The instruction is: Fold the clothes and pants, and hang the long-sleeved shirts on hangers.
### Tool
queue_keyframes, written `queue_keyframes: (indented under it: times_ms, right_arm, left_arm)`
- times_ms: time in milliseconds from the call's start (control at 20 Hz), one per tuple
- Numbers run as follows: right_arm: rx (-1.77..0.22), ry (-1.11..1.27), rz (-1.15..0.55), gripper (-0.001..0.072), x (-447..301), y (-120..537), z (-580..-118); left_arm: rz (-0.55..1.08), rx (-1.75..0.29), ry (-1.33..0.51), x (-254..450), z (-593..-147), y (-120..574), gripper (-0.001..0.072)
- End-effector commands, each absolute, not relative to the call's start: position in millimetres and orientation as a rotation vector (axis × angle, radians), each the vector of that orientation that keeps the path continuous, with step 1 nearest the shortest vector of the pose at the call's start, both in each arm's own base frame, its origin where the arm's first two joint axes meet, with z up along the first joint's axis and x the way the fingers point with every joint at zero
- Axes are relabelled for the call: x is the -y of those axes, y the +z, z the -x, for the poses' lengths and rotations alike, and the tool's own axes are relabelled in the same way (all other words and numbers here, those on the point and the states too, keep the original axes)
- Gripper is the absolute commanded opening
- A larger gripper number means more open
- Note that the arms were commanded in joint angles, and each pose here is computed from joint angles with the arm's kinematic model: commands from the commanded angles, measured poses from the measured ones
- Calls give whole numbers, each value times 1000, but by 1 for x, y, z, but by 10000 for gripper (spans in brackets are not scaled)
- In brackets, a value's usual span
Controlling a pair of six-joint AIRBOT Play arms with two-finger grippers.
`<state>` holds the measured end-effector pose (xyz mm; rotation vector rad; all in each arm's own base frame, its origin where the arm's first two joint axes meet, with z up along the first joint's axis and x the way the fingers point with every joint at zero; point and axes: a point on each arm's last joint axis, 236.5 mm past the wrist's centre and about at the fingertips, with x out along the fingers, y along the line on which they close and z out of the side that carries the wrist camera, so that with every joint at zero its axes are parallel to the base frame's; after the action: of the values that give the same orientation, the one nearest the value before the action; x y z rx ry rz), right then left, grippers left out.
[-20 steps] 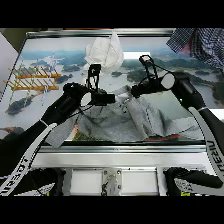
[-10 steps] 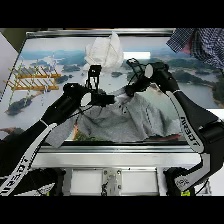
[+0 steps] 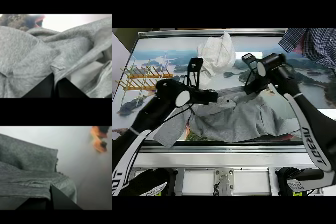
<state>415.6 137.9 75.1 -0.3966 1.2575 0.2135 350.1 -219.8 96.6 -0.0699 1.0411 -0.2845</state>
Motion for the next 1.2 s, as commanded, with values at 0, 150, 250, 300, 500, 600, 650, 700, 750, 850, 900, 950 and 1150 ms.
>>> queue_keyframes:
  times_ms: [0,150,250,300,500,600,650,700,750,850,900,950,1150]
  right_arm:
    - [-1333,63,339,22,-99,133,-338]
    - [-1365,31,270,23,-98,145,-274]
    - [-1362,25,229,23,-102,138,-242]
    - [-1353,27,219,23,-104,133,-234]
    - [-1275,41,177,23,-118,113,-255]
    - [-1243,58,168,23,-127,109,-270]
    - [-1241,59,167,23,-130,106,-274]
    - [-1248,57,171,23,-131,104,-274]
    - [-1251,56,174,24,-131,102,-275]
    - [-1260,54,179,25,-132,99,-276]
    - [-1263,53,181,26,-132,98,-276]
    - [-1265,52,182,28,-132,97,-277]
    - [-1266,52,183,27,-132,97,-276]
  left_arm:
    - [56,-1125,-362,211,-300,120,22]
    - [26,-1199,-469,230,-263,121,22]
    - [-23,-1214,-501,240,-256,112,22]
    - [-42,-1225,-507,244,-258,104,22]
    - [-16,-1255,-445,245,-302,63,22]
    - [-1,-1286,-399,234,-313,49,22]
    - [3,-1292,-388,230,-315,47,22]
    - [3,-1289,-389,230,-315,48,22]
    - [4,-1283,-392,230,-315,50,22]
    - [-16,-1271,-408,233,-312,54,22]
    - [-33,-1269,-421,234,-311,53,30]
    - [-47,-1263,-434,235,-311,54,312]
    - [-24,-1195,-433,223,-325,75,720]
